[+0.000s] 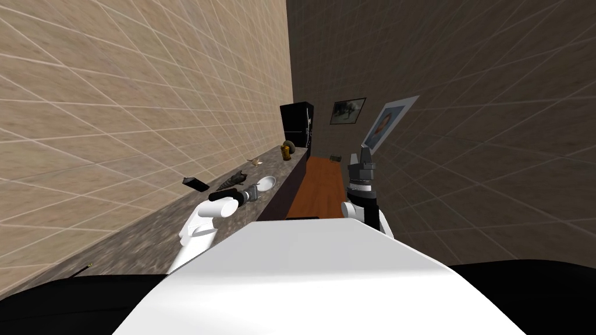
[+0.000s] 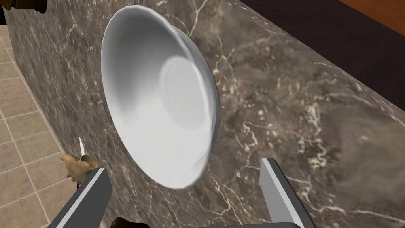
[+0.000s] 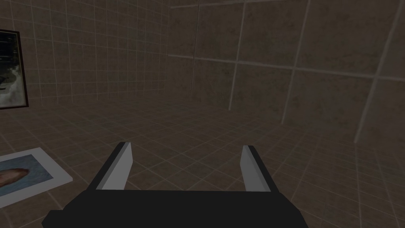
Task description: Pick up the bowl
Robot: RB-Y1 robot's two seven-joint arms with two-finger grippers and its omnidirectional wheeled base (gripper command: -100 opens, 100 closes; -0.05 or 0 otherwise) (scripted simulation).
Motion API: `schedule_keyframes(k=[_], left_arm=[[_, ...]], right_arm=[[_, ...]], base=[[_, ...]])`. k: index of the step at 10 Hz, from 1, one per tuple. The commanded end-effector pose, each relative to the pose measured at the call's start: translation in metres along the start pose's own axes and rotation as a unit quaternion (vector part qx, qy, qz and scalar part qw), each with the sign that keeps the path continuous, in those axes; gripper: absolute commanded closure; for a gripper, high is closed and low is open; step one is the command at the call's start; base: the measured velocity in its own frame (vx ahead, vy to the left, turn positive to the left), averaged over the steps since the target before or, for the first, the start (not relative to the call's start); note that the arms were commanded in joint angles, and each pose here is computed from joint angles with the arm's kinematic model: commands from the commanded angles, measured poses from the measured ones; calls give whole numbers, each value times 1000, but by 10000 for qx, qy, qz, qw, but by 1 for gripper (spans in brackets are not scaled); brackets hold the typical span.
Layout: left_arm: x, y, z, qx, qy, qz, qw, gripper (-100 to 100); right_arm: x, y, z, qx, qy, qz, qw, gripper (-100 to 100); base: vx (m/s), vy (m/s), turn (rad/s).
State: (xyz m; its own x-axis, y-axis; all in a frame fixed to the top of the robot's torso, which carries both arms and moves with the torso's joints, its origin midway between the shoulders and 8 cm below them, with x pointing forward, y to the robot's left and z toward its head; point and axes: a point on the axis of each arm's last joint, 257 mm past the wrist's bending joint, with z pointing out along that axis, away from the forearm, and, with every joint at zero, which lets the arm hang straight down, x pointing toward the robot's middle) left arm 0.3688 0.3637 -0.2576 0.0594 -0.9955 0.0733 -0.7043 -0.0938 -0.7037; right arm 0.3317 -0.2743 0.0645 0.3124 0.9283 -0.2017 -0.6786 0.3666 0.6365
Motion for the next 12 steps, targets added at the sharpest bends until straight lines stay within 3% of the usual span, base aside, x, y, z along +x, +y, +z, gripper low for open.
schedule_keyframes(k=[1,7,8,9,10,12], left_arm=[[-3,12,-1,-263,-25,-9,9997,-100],[-15,57,-3,-1086,-120,-91,9940,-100],[-14,51,-4,-995,-112,-78,9949,-100],[-14,53,-4,-1020,-115,-81,9947,0],[-17,55,4,-1007,-132,-109,9948,-100],[-20,58,12,-999,-150,-133,9948,-100]], right_arm=[[0,0,0,0,0,0,10000,0],[0,0,0,0,0,0,10000,0],[0,0,0,0,0,0,10000,0],[0,0,0,0,0,0,10000,0],[0,0,0,0,0,0,10000,0],[0,0,0,0,0,0,10000,0]], base=[[46,-2,-19],[73,-1,-32],[43,-6,-6],[8,-1,1],[4,-3,-37],[0,-2,-44]])
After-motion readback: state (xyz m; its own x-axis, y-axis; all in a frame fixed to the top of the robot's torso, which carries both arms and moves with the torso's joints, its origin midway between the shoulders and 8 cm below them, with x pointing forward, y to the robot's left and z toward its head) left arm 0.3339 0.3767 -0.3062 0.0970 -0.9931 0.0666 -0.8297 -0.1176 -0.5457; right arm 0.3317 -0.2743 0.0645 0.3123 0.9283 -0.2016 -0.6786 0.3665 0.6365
